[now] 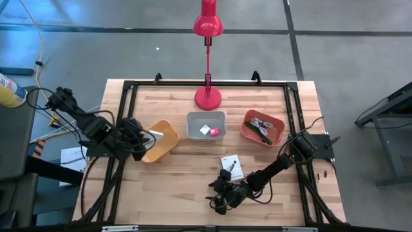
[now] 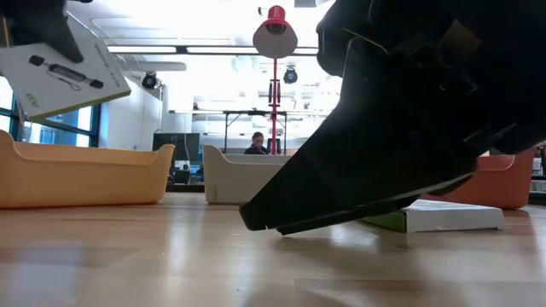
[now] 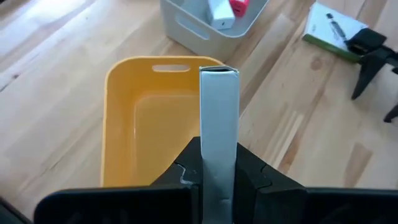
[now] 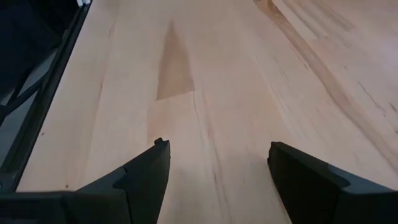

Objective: Pick and place items into bin
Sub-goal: Put the left white card reader box into the yellow bin

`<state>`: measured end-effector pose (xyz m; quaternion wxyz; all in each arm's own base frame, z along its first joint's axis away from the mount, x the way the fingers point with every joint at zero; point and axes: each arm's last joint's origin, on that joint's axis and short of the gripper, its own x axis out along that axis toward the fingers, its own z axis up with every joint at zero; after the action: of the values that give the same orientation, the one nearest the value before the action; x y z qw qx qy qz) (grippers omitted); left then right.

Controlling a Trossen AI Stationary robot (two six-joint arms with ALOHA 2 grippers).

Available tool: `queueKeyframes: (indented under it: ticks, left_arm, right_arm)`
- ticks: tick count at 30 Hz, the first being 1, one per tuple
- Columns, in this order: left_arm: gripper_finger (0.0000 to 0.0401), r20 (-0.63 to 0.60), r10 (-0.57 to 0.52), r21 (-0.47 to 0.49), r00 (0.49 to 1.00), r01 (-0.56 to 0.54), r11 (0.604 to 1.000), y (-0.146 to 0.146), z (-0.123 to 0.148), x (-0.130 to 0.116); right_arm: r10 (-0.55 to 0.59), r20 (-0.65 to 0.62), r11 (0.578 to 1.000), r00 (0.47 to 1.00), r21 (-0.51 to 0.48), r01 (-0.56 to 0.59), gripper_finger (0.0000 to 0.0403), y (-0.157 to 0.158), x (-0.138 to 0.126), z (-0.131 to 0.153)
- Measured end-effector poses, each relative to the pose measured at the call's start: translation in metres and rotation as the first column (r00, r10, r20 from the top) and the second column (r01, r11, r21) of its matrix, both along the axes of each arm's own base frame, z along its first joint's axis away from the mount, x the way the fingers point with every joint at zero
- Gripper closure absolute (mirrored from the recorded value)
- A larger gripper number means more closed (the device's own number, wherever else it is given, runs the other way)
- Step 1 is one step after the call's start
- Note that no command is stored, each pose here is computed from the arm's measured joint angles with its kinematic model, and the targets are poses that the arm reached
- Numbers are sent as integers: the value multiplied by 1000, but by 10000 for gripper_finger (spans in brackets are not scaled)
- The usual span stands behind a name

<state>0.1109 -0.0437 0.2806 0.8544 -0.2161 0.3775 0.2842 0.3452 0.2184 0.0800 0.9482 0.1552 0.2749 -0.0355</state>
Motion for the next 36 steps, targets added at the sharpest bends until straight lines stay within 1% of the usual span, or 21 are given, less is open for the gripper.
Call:
queueKeyframes:
  ticks: [7, 12, 15, 17, 20, 25, 28, 36]
  left_arm:
    - [381, 26, -36, 10, 999, 35, 999, 5, 3, -8]
    - [382, 80, -97, -35, 992, 100, 994, -2, -18, 1]
    - [382, 73, -84, -39, 994, 87, 995, -3, -33, 3]
    - [382, 71, -74, -41, 995, 77, 996, -1, -37, 1]
    - [382, 87, -82, -39, 993, 86, 996, 2, -36, -5]
    - [382, 112, -56, -24, 992, 59, 998, 17, -31, -14]
    - [382, 128, -64, -13, 990, 66, 998, 25, -27, -15]
    - [382, 50, -149, -42, 988, 151, 988, 46, -28, -7]
  right_arm:
    - [-33, 9, 999, 999, 0, 33, 144, -2, 1, 0]
    - [-47, 10, 999, 999, 1, 47, 144, -5, 3, 0]
    - [-55, 10, 998, 998, 7, 55, 144, -6, 3, 0]
    - [-61, 10, 998, 998, 17, 61, 144, -6, 3, 0]
    - [-63, 11, 998, 998, 22, 63, 144, -6, 3, 0]
    - [-67, 10, 997, 998, 30, 67, 144, -5, 3, 0]
    - [-72, 12, 997, 997, 35, 72, 144, -5, 3, 0]
    - [-87, 15, 995, 996, 40, 87, 144, -6, 4, 1]
